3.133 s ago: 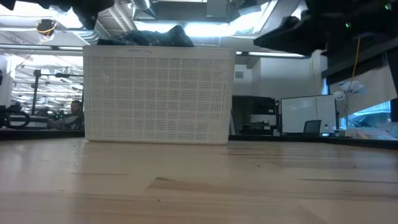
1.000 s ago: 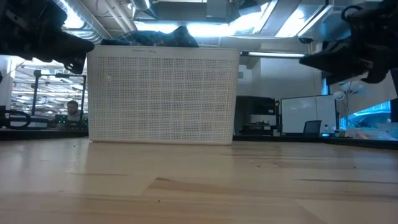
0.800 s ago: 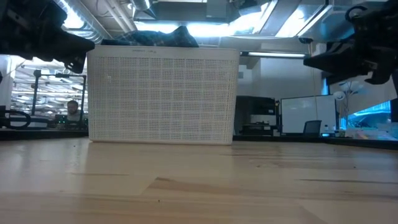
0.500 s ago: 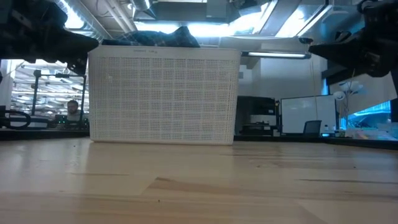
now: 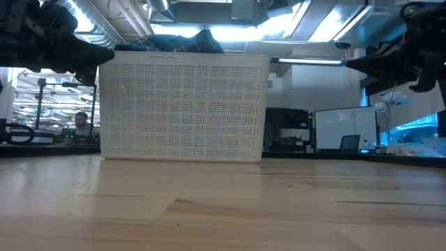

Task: Sort clothes
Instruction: Return to Home Position

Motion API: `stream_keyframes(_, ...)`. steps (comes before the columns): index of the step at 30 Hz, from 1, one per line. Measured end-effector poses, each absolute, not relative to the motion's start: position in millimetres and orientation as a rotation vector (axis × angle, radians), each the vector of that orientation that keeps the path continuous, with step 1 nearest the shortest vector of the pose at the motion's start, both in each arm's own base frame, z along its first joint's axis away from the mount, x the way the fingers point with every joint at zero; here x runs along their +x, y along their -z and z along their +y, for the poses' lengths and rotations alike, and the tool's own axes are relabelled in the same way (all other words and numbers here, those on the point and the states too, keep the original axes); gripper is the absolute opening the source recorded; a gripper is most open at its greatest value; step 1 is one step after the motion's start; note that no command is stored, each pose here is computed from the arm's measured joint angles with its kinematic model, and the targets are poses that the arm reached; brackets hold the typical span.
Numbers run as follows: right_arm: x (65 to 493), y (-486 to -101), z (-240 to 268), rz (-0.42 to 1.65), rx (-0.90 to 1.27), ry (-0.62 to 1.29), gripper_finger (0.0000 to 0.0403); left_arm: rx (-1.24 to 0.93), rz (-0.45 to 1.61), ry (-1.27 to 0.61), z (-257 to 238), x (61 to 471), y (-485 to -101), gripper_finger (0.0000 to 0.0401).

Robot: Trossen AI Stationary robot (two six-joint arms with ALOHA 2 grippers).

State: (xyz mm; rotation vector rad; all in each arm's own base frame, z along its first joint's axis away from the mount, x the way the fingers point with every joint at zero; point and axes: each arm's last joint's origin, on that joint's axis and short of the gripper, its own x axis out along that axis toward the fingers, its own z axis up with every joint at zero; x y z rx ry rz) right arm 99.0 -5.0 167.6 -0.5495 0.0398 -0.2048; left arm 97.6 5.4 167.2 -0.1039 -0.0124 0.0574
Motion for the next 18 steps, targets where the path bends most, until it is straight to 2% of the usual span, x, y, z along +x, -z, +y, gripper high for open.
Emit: stream_keyframes(18,99.8,-166.5,-5.0,0.053,-0.555,0.201,0.0028,-0.097,-0.011,-0.058,5.4,97.6,-167.0,0.0003)
